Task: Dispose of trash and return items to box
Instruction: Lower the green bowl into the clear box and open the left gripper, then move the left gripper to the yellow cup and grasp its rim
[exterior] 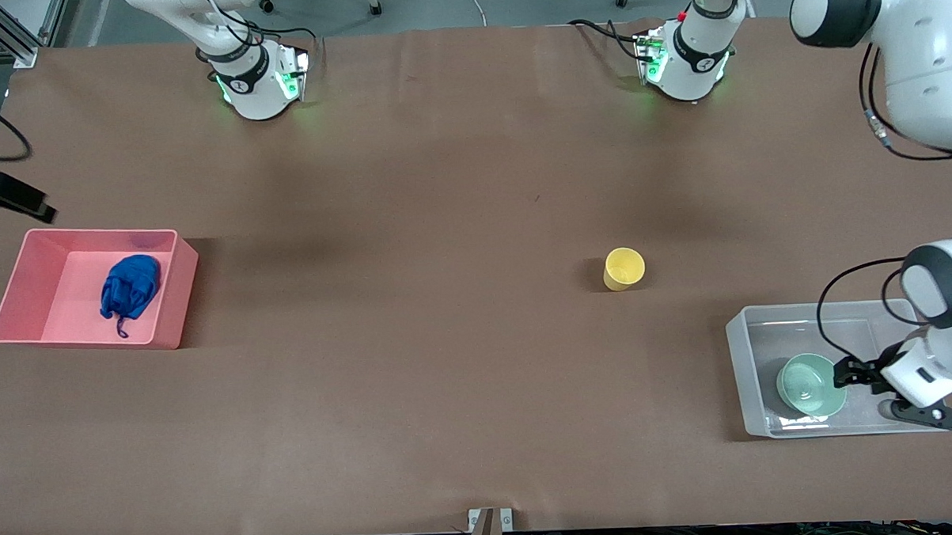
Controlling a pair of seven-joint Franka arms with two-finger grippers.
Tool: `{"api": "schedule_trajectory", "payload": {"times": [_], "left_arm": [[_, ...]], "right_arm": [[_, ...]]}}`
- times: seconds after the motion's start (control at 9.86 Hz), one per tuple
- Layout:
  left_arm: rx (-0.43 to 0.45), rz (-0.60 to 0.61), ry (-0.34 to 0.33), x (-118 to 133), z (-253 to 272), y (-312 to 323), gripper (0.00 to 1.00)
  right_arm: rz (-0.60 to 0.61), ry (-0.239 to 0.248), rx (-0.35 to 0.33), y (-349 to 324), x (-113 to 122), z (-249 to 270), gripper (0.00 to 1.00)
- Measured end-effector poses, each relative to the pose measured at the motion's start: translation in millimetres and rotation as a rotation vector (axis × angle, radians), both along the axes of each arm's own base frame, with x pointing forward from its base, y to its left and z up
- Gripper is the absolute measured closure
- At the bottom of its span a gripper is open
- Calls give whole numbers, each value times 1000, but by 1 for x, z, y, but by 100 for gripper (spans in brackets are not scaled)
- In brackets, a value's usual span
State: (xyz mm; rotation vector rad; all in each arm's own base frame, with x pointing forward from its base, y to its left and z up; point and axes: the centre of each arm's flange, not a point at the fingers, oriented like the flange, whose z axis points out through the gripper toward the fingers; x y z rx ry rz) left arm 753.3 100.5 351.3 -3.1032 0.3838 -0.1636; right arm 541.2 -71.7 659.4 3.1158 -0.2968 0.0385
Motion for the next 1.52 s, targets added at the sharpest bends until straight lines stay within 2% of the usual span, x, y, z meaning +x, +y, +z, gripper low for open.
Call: {"api": "schedule_trajectory", "payload": {"times": [0.1,0.3,0.61,0.81,1.22,1.32,1.52], "left_arm": [[-5,-3,18,-9,41,-19,19],[-12,6,48,-38,102,-73,19],[-20,29,114,-108,122,-153,19],[-24,48,147,-151,102,-198,19],[-61,123,65,-213,2,-262,19],[-73,133,48,-226,-26,-268,19],[-89,131,61,-238,-70,-277,21]], "right_arm": [[4,8,1,2,-3,8,0],[24,58,7,12,-6,2,0],[29,78,9,15,-7,0,0],[34,84,9,16,-7,-1,0],[73,86,11,13,-8,-1,0],[76,86,11,12,-8,-1,0],[80,86,11,12,-8,-1,0]]}}
